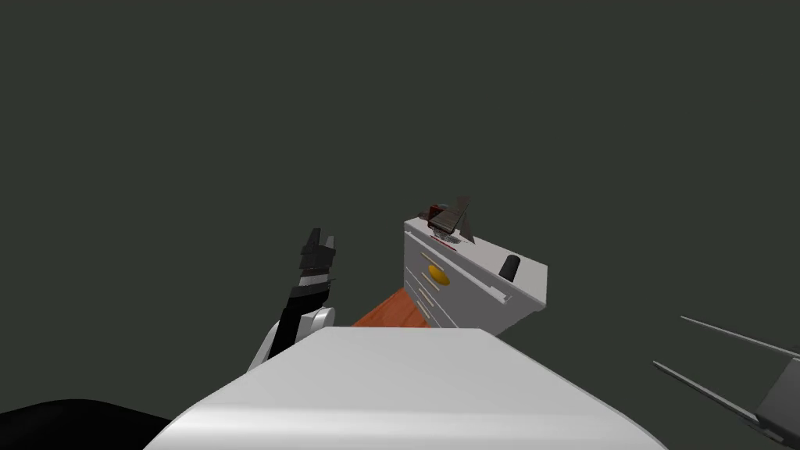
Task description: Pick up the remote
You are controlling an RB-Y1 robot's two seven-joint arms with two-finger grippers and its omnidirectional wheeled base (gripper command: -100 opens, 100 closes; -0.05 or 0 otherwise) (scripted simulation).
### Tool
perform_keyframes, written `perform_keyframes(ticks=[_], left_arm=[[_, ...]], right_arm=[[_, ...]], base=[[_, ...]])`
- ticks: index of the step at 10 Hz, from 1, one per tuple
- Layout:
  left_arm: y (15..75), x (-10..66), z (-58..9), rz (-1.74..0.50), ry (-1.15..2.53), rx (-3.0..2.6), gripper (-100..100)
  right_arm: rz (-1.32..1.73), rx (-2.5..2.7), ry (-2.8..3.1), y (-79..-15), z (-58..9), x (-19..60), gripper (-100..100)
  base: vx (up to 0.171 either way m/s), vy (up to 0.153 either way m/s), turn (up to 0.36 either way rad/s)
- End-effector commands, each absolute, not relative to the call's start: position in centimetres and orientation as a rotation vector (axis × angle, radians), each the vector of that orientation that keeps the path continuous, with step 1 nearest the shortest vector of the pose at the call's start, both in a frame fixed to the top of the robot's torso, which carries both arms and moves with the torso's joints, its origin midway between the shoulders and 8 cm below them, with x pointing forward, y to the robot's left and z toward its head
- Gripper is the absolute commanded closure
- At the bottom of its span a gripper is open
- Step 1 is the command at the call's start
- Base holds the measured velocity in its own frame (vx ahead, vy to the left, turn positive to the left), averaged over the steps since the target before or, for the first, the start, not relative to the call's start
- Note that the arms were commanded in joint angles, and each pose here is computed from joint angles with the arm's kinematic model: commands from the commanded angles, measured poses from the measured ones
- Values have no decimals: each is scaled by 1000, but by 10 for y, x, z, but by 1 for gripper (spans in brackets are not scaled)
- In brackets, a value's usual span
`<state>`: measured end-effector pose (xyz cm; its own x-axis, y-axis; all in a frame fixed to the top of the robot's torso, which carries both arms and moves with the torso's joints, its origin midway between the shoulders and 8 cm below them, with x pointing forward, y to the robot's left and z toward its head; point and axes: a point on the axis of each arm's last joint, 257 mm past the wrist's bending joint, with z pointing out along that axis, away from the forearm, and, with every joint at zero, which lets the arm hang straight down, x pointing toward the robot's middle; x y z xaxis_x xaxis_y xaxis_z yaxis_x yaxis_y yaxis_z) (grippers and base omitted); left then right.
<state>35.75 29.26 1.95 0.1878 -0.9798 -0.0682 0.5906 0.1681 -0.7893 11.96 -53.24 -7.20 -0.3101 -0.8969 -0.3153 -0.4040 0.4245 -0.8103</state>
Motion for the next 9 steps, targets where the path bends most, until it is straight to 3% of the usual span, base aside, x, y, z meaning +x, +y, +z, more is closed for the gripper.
perform_keyframes(ticks=[1,9], left_arm=[[293,358,20,-1247,677,-712,0],[293,358,20,-1247,677,-712,0]], right_arm=[[-800,-1245,1911,-531,-73,114,-100],[-688,-1714,1991,-528,-84,80,-100]], base=[[50,-11,271],[51,-20,183]])
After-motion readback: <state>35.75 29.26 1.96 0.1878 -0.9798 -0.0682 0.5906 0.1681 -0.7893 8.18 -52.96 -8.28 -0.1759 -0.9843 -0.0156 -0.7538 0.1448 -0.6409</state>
